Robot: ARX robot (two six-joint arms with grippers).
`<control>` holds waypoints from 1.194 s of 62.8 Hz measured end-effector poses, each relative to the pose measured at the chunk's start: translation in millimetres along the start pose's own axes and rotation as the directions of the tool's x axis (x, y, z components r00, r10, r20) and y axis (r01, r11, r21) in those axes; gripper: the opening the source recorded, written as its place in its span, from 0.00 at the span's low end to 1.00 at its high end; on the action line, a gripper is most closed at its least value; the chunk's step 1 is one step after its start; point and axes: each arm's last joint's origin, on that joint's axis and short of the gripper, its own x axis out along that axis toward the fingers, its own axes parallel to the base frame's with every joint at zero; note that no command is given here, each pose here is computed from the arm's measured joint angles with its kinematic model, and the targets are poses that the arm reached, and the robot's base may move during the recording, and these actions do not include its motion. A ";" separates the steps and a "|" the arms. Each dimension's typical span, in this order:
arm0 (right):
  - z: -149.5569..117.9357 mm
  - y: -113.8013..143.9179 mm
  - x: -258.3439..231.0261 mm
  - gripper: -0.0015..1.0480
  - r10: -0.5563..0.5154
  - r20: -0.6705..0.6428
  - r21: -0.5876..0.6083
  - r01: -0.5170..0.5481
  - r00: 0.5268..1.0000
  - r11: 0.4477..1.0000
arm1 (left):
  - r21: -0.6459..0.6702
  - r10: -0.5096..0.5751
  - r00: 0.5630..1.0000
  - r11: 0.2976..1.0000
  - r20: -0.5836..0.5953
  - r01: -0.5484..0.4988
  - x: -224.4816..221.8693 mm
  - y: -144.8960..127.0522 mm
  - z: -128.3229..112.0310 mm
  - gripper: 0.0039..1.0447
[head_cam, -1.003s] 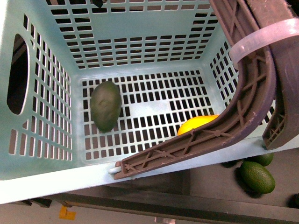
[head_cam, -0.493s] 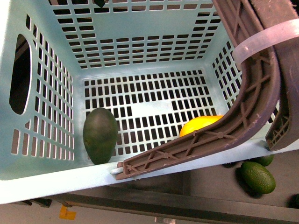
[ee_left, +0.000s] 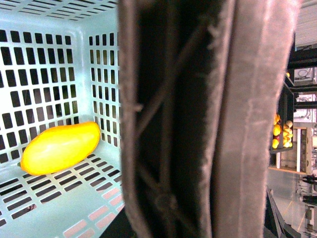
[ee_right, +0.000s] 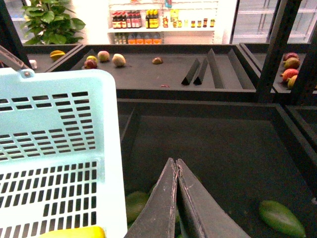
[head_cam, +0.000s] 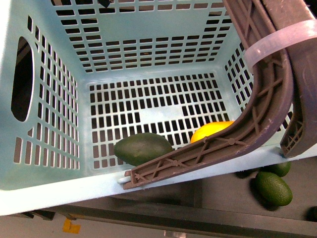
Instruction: Pick mango and avocado into basket
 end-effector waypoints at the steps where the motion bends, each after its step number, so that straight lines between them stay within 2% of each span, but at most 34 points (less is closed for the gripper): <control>1: -0.5 0.0 -1.1 0.02 0.000 0.001 0.000 0.000 1.000 1.000 | 0.000 0.000 1.000 1.000 0.001 0.000 0.0 -0.1 0.1 0.13; 22: -10.3 -0.1 -14.5 0.02 0.000 0.015 0.000 0.000 1.000 1.000 | 0.000 0.001 1.000 1.000 0.001 -0.001 0.0 0.0 0.0 0.13; 75: -8.4 0.0 -34.4 0.02 0.002 0.028 -0.001 -0.002 1.000 1.000 | 0.000 0.000 1.000 1.000 0.001 0.000 0.0 -0.1 0.1 0.13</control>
